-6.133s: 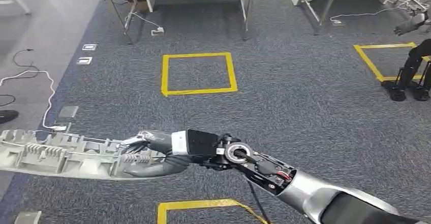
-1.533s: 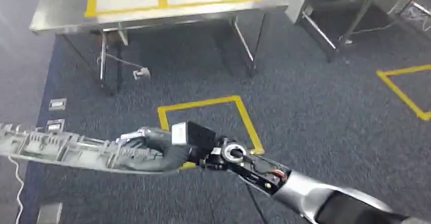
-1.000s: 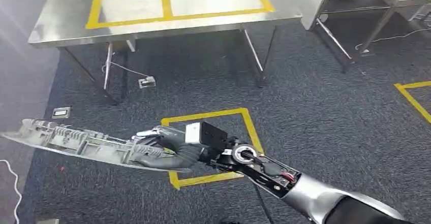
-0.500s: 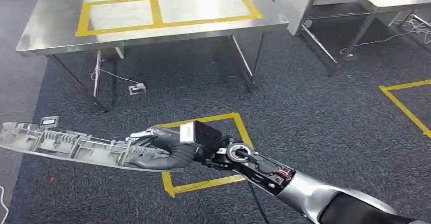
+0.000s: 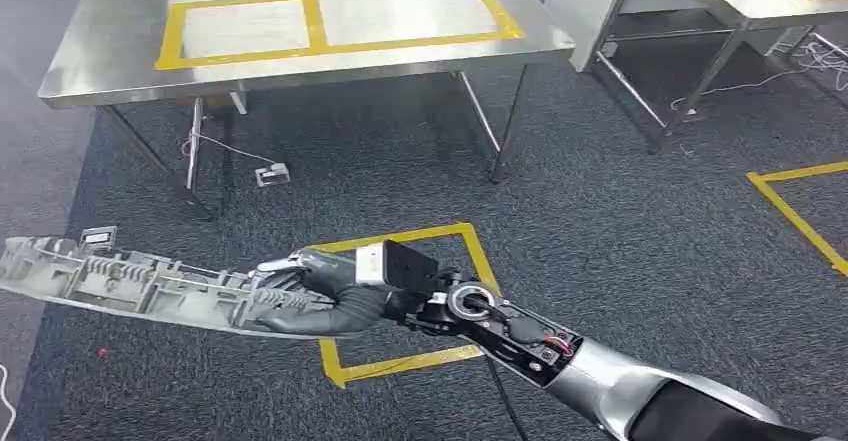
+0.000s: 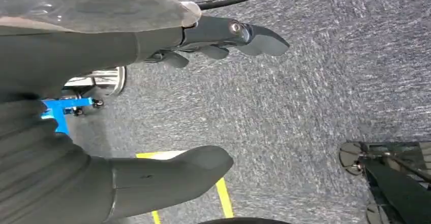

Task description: Take the parts from the cabinet and place them on the table.

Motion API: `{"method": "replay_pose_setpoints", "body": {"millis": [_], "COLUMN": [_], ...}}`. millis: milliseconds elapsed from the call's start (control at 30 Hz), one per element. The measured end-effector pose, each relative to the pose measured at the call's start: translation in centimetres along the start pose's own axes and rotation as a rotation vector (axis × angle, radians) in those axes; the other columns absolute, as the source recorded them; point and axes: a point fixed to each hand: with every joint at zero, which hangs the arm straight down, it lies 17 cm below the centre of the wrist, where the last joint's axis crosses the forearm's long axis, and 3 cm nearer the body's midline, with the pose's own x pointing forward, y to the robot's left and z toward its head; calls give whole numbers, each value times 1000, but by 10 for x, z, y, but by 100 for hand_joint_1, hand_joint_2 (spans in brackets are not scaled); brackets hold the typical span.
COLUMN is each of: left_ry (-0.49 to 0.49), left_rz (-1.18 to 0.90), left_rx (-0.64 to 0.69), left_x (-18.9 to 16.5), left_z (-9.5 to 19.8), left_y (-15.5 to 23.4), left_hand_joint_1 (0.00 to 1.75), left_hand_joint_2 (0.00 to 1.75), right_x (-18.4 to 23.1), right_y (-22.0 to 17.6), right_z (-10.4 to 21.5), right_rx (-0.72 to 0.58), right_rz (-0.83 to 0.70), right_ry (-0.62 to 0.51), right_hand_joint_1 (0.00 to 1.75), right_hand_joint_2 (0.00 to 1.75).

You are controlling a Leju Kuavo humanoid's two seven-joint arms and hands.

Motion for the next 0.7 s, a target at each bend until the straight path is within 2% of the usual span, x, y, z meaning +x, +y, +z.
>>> {"method": "replay_pose_setpoints", "body": {"millis": [700], "left_ry": [2], "left_rz": [1], "left_rx": [0], "left_x": [-1], "left_z": [0], "left_y": [-2], "left_hand_joint_1": [0], "left_hand_joint_2": [175], "right_x": [1], "right_y": [5], "right_z": [-6], "right_rx": [11], "right_rz": [-14], "right_ry": [-12], "right_hand_joint_1": [175], "right_hand_joint_2": [175]}}
